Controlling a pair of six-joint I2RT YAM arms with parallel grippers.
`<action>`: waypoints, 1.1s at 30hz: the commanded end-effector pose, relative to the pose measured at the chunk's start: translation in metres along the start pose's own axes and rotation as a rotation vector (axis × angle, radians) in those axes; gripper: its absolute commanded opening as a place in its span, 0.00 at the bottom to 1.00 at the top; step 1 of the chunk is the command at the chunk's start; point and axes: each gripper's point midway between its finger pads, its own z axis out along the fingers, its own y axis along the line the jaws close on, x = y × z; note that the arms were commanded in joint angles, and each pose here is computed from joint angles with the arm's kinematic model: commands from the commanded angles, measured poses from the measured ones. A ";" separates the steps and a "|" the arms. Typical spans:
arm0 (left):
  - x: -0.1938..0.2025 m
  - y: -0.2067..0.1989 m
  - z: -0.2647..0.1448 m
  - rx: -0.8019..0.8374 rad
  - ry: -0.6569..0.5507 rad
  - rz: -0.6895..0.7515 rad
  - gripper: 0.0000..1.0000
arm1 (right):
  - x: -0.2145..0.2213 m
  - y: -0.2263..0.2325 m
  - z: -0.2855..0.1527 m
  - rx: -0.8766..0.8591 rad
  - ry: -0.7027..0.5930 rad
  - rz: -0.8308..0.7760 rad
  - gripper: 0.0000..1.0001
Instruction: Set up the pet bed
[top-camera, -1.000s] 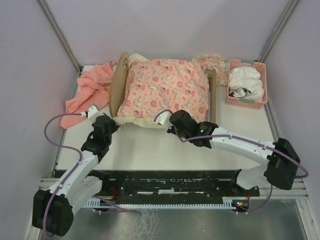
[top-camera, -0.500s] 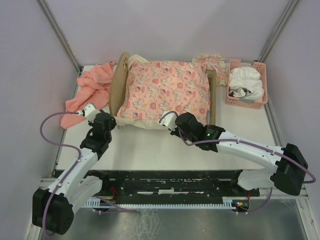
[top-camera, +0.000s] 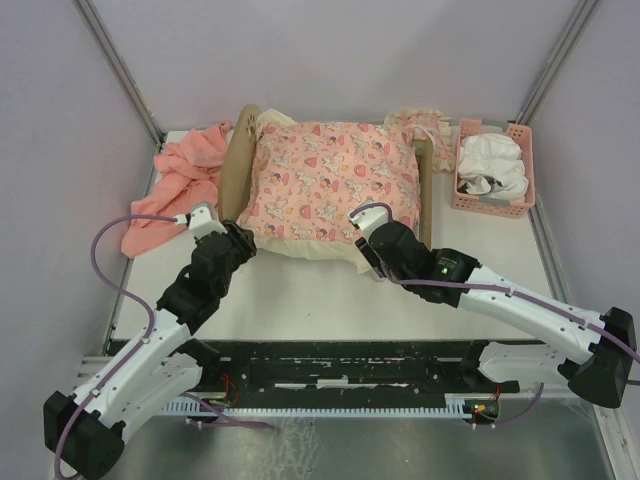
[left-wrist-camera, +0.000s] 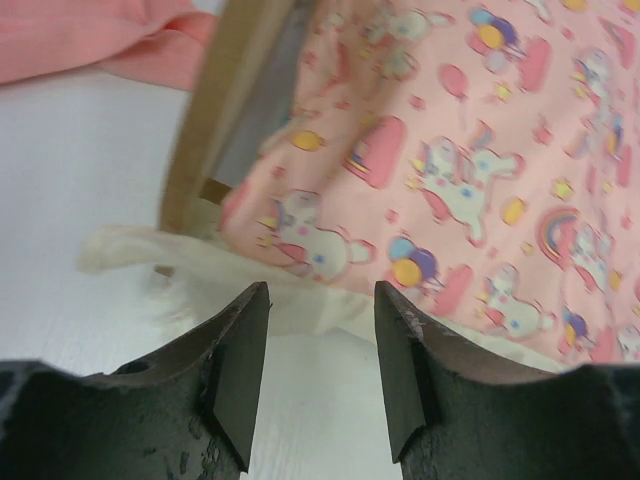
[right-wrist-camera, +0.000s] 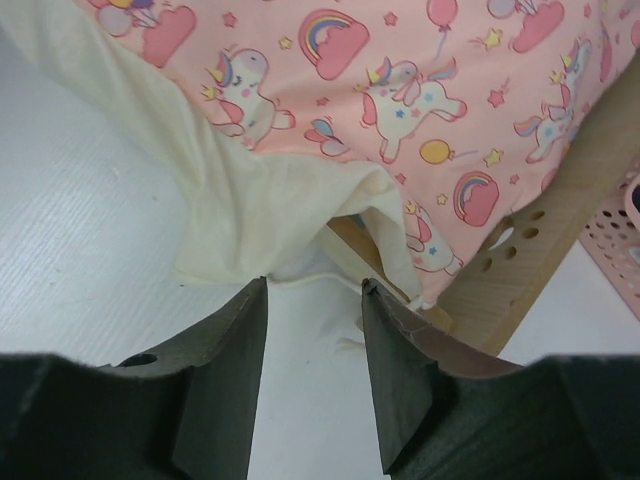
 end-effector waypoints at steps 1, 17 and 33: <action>-0.021 -0.046 -0.015 0.113 -0.059 0.053 0.54 | 0.015 -0.025 0.004 0.163 0.024 0.081 0.50; 0.041 -0.121 -0.006 0.366 0.081 0.044 0.53 | 0.003 -0.025 0.053 0.145 -0.084 0.201 0.41; 0.075 -0.109 0.013 0.314 0.123 0.060 0.53 | 0.012 -0.024 0.077 0.149 -0.087 0.285 0.49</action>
